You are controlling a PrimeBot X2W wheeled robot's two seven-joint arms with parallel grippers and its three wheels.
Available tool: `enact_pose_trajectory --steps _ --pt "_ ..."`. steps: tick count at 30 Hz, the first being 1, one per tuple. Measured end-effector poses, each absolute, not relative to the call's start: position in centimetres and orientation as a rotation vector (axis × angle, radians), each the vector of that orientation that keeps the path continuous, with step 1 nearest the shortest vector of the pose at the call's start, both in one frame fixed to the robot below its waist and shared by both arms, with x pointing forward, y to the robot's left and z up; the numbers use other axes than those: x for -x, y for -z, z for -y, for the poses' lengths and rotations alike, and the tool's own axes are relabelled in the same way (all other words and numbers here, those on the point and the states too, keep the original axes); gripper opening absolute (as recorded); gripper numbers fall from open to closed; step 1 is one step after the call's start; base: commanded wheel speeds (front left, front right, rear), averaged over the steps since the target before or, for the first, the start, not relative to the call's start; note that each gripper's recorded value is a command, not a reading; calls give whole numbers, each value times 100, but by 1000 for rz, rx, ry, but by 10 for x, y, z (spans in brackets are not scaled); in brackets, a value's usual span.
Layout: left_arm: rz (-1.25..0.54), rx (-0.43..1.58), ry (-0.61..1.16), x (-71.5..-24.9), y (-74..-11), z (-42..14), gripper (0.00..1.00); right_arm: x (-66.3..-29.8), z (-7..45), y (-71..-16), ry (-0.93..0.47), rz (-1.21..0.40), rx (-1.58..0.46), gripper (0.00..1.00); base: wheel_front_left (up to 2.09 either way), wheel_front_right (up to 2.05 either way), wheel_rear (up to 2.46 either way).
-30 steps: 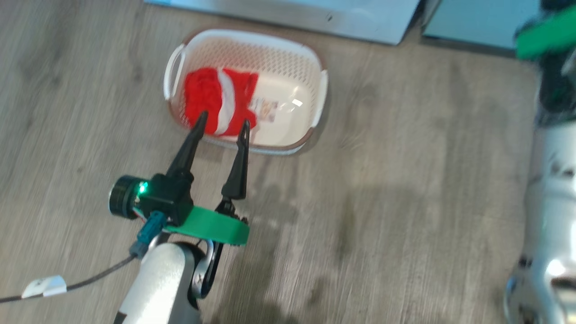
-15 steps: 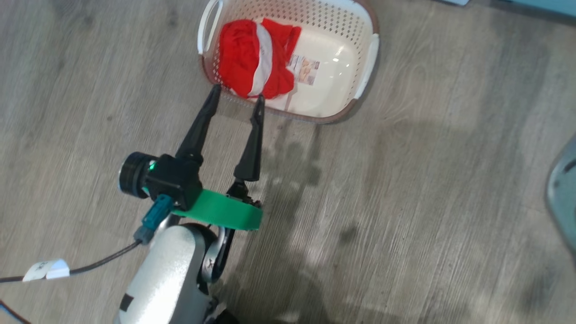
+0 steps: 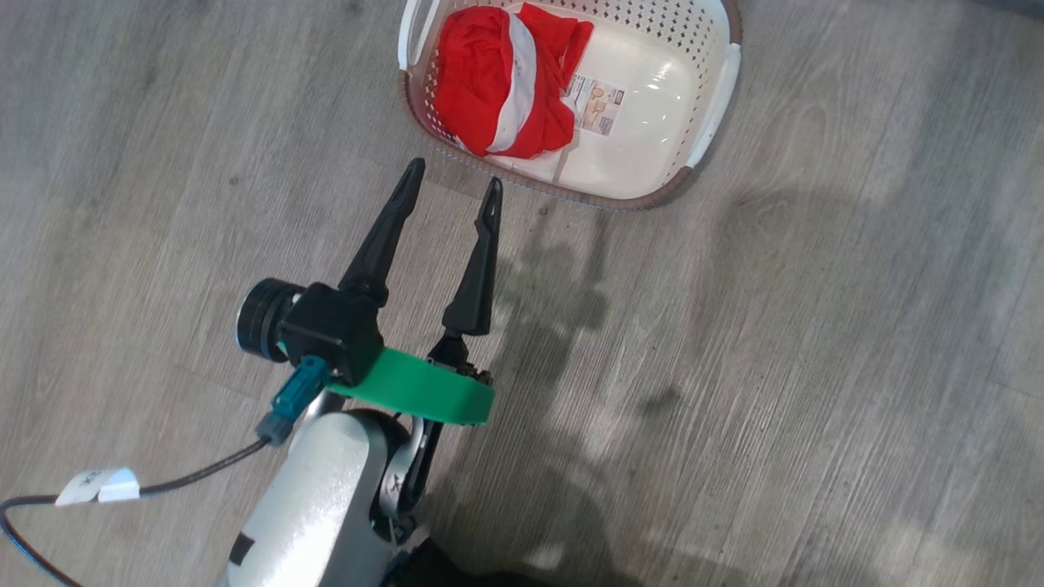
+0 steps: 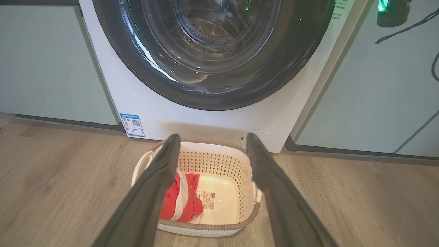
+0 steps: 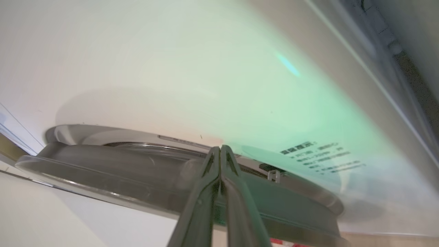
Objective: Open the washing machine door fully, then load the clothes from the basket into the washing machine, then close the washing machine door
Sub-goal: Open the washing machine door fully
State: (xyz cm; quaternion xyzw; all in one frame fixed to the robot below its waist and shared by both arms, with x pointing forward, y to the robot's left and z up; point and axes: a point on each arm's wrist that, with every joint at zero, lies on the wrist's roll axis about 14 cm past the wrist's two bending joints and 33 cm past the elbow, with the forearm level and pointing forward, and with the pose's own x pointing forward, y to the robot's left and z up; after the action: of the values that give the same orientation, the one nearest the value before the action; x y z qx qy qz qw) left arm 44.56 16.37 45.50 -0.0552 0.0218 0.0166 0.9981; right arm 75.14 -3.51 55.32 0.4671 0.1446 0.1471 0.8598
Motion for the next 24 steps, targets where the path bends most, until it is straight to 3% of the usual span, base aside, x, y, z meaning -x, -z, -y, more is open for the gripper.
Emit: enact_pose_trajectory --steps 24 --pt "-36 117 -60 -443 -460 -169 100 -747 2 -552 -420 -522 -1057 0 0 0 0"
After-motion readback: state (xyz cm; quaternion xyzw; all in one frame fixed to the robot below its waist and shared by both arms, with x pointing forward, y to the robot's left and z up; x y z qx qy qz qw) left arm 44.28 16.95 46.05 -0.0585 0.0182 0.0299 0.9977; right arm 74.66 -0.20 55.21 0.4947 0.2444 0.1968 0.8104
